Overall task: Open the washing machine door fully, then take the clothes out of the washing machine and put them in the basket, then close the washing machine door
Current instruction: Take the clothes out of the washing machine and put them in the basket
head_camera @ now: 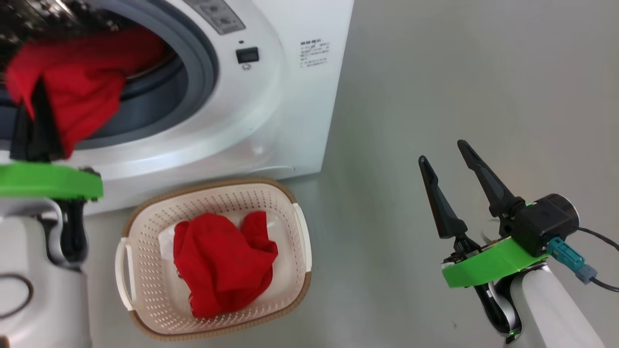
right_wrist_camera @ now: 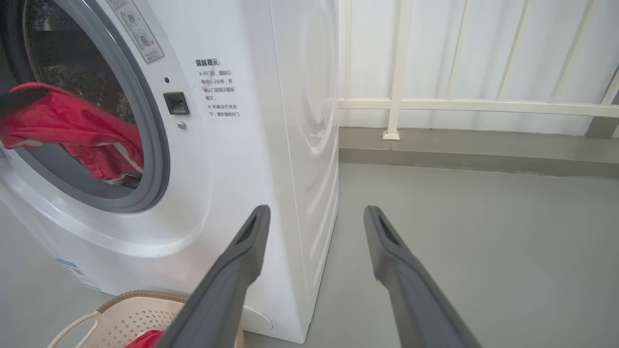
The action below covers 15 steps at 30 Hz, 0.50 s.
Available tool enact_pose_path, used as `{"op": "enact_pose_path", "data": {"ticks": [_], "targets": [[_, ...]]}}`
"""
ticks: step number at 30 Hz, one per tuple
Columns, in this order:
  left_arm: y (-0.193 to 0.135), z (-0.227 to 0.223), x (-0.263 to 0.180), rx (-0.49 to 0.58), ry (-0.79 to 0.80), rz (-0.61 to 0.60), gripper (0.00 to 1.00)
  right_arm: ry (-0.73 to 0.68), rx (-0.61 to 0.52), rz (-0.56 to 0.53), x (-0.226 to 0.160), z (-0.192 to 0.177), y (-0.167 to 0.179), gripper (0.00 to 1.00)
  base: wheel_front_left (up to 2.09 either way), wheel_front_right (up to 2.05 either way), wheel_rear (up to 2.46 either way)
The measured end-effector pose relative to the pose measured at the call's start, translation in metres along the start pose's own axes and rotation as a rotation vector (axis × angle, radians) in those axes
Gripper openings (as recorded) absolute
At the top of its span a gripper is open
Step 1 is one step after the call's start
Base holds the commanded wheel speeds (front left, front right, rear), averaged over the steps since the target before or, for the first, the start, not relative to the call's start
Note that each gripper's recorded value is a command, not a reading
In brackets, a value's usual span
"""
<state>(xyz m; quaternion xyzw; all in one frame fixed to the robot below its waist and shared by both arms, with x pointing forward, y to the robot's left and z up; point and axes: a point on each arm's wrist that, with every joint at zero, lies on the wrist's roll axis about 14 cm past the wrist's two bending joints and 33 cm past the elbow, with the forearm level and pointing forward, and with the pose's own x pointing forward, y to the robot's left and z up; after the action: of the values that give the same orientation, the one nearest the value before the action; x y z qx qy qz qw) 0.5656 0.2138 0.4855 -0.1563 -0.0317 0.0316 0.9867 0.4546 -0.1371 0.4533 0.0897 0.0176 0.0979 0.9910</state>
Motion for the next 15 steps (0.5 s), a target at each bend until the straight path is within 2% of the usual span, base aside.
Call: {"op": "enact_pose_path", "data": {"ticks": [7,15], "targets": [[0.003,0.03,-0.033,0.015,-0.075,0.002,0.0,-0.034,0.011,0.002,-0.012,0.016,0.007,1.0,0.0,0.0,0.0],[-0.011,0.077,-0.073,0.023,-0.206,-0.042,0.0,-0.078,0.013,-0.003,-0.029,0.035,0.013,1.0,0.0,0.0,0.0]]}}
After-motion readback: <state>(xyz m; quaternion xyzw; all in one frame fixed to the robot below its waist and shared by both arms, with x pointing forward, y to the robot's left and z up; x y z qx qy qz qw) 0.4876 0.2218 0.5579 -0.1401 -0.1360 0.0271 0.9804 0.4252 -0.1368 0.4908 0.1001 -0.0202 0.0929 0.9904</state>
